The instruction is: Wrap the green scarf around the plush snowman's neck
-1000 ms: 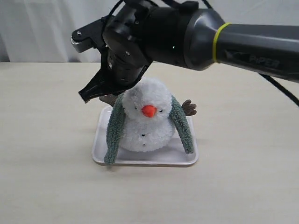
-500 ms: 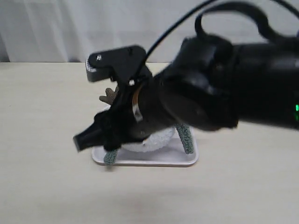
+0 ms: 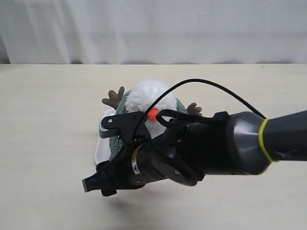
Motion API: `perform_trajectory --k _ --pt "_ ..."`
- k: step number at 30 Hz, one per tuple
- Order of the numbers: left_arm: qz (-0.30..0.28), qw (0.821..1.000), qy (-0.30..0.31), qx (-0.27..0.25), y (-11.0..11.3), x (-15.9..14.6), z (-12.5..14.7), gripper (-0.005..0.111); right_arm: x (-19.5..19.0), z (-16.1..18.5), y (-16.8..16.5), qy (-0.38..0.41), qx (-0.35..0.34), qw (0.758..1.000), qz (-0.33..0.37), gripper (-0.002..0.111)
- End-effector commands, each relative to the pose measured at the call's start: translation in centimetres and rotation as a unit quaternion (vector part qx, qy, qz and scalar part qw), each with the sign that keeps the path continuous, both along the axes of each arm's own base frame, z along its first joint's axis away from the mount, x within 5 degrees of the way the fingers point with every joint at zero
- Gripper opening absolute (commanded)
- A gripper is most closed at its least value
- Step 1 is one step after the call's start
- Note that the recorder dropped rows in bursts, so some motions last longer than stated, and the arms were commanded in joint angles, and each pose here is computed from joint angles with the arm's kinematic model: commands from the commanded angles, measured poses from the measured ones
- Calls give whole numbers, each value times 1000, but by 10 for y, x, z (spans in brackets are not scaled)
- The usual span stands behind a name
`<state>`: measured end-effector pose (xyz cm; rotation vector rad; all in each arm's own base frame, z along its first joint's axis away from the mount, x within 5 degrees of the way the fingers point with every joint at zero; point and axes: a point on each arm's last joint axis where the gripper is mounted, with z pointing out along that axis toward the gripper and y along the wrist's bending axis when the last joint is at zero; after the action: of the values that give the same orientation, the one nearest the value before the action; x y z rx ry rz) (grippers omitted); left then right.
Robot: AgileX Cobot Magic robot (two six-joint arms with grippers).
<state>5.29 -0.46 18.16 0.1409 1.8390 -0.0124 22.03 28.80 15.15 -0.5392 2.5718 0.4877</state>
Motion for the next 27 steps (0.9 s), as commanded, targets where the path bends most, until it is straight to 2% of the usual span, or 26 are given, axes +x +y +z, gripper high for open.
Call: perform_trajectory --k 1,6,13,22,27 --pt "1 1000 -4 -2 0 0 0 0 16 -4 4 -19 36 999 -10 65" --pt "1 1000 -4 -2 0 0 0 0 26 -3 10 -48 80 996 -8 60" --pt "1 1000 -4 -2 0 0 0 0 48 -18 2 -16 59 996 -62 59" --pt "1 1000 -4 -2 0 0 0 0 51 -22 4 -21 66 996 -59 59" --pt "1 1000 -4 -2 0 0 0 0 54 -38 9 -20 77 995 -61 59"
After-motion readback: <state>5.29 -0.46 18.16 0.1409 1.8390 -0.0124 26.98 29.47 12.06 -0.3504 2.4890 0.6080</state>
